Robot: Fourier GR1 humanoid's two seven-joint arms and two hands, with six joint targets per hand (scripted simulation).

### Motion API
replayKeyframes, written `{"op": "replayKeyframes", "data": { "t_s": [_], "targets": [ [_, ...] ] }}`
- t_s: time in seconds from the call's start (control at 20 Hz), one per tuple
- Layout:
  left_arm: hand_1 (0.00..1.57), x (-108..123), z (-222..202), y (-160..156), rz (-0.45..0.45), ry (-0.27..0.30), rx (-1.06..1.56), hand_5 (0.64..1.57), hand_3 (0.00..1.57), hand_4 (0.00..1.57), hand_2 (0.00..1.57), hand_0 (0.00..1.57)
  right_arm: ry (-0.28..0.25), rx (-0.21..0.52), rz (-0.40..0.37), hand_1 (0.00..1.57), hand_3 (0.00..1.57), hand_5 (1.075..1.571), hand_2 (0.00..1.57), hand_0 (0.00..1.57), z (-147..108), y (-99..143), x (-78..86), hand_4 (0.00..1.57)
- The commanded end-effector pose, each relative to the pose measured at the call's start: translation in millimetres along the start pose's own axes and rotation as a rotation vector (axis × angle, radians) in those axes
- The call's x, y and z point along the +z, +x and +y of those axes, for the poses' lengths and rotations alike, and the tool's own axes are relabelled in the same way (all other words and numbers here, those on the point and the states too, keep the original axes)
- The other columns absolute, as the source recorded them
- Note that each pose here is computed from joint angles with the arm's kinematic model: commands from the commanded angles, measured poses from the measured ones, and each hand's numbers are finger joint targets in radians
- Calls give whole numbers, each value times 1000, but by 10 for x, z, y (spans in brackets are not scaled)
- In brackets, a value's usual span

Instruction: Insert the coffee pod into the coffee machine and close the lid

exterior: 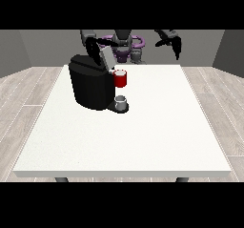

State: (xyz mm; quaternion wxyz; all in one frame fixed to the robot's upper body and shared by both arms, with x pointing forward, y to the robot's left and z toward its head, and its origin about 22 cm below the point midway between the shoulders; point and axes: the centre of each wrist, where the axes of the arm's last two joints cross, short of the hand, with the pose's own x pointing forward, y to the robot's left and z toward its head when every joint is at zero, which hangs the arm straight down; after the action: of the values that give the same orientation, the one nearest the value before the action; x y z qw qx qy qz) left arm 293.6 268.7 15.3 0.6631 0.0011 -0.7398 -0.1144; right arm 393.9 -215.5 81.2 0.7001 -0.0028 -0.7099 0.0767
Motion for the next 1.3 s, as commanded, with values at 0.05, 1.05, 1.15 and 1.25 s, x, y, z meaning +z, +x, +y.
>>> {"op": "replayKeyframes", "data": {
  "t_s": [0.05,1.05,1.15,1.25],
  "targets": [
    [0,-81,-78,200,-46,-12,-30,1571,0,360,0,0,-23,22,-75,0,0,1571,0,0,-206,191,-145,163],
    [0,-264,-226,256,-127,-97,-31,1571,0,407,0,0,33,239,-214,0,0,1571,0,0,445,1164,-315,82],
    [0,-214,-241,205,-94,-110,-14,1571,0,438,0,0,26,277,-212,0,0,1571,0,0,331,1152,-289,219],
    [0,-320,-218,319,-120,-133,-40,1571,0,382,0,0,0,280,-241,0,0,1571,0,0,350,1360,-303,259]
  ]
}}
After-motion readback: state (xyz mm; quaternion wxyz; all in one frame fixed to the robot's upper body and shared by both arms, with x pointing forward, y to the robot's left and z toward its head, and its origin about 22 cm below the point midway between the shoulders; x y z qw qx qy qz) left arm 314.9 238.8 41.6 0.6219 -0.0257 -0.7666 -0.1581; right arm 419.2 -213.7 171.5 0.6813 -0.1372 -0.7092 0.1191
